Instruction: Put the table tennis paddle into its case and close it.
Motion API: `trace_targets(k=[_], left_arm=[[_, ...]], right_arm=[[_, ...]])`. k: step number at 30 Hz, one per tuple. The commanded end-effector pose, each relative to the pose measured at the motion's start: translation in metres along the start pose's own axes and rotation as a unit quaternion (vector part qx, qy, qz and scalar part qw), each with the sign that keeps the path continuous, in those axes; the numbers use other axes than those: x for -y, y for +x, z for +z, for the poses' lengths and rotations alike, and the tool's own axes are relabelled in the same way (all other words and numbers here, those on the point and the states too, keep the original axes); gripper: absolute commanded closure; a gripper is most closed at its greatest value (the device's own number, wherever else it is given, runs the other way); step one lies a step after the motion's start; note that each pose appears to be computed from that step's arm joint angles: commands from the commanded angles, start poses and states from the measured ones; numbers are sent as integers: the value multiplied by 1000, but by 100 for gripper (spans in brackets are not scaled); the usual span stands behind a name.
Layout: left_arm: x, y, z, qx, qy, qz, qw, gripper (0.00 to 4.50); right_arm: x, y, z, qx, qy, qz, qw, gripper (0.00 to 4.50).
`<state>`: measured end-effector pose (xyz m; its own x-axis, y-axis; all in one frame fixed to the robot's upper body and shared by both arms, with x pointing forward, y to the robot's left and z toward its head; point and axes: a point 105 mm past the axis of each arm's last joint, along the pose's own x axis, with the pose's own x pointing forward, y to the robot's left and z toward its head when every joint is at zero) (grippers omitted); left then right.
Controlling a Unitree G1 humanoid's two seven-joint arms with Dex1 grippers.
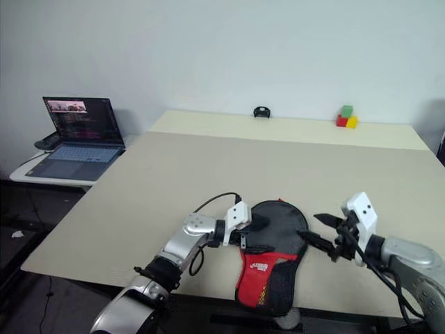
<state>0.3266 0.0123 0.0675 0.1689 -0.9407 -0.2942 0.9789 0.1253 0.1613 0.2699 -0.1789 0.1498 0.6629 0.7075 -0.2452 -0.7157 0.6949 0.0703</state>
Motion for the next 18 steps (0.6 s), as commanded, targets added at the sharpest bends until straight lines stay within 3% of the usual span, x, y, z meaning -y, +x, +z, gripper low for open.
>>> trace_targets(k=[1,7,13,18], left_arm=[[2,-7,-3,-2,-27,19,999,0],[-3,-29,25,37,-28,55,997,0],[-15,-74,72,82,0,120,989,0],[-24,-104,73,62,13,187,980,0]], right_arm=[[16,4,13,29,-15,4,999,71],[32,12,24,48,-43,7,998,71],[53,12,24,42,-54,10,998,71],[77,9,20,32,-62,-9,998,71]])
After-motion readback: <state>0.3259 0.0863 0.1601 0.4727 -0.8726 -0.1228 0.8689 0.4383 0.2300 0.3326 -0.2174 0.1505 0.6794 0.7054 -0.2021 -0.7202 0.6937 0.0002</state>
